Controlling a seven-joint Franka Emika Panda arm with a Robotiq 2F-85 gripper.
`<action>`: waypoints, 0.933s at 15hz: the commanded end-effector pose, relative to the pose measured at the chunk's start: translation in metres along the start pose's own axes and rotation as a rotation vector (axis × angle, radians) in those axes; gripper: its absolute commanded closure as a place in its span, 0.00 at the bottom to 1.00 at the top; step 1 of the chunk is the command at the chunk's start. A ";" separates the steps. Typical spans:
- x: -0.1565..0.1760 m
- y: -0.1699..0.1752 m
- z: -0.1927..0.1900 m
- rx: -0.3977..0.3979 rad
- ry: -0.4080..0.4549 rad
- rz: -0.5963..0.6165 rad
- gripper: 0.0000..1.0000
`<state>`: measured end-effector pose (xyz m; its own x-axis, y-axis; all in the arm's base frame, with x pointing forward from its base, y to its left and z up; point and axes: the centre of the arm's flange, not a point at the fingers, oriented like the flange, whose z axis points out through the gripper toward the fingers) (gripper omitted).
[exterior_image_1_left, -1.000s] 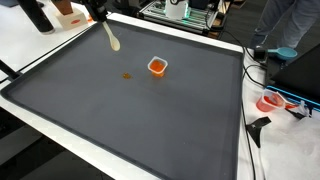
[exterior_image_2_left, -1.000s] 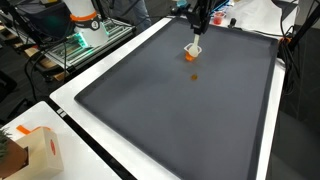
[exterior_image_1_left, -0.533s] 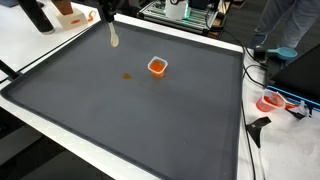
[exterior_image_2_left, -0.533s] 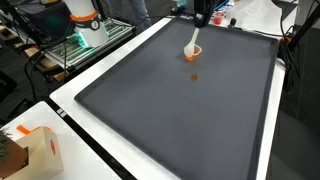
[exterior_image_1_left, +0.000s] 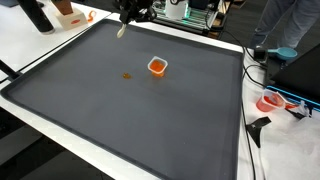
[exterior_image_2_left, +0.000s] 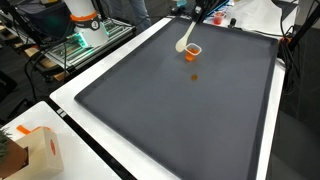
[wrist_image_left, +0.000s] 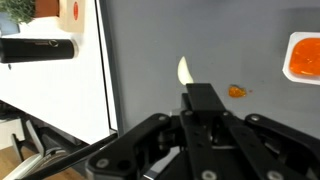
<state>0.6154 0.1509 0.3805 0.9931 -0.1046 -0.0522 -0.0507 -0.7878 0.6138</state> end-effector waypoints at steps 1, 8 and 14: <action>0.008 -0.040 0.003 -0.151 -0.007 0.017 0.97; 0.006 -0.102 0.016 -0.295 0.070 0.053 0.97; 0.007 -0.137 0.029 -0.346 0.127 0.046 0.97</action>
<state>0.6203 0.2317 0.2863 0.9973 -0.0528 0.0517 -0.0725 -0.5631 0.8232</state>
